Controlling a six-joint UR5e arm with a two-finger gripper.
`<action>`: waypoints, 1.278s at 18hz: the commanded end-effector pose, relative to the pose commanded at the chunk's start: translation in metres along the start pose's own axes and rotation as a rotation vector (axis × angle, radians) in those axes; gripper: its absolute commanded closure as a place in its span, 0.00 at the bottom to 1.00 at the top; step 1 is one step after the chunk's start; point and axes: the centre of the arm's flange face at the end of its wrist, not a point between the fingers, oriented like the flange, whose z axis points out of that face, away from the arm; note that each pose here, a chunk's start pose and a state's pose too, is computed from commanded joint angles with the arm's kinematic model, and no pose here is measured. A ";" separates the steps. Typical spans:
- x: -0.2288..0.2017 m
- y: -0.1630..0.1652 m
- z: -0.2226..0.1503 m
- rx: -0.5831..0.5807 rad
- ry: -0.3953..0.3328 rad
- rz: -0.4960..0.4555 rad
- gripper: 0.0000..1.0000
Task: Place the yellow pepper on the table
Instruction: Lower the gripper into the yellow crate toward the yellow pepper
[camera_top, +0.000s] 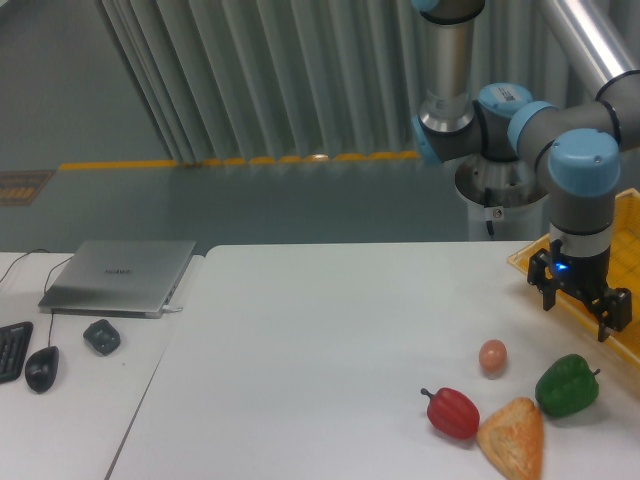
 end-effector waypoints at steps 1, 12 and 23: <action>-0.003 0.002 -0.003 0.030 0.009 -0.056 0.00; -0.006 0.027 0.011 -0.036 0.063 -0.059 0.00; 0.003 0.050 0.004 -0.244 0.102 0.467 0.00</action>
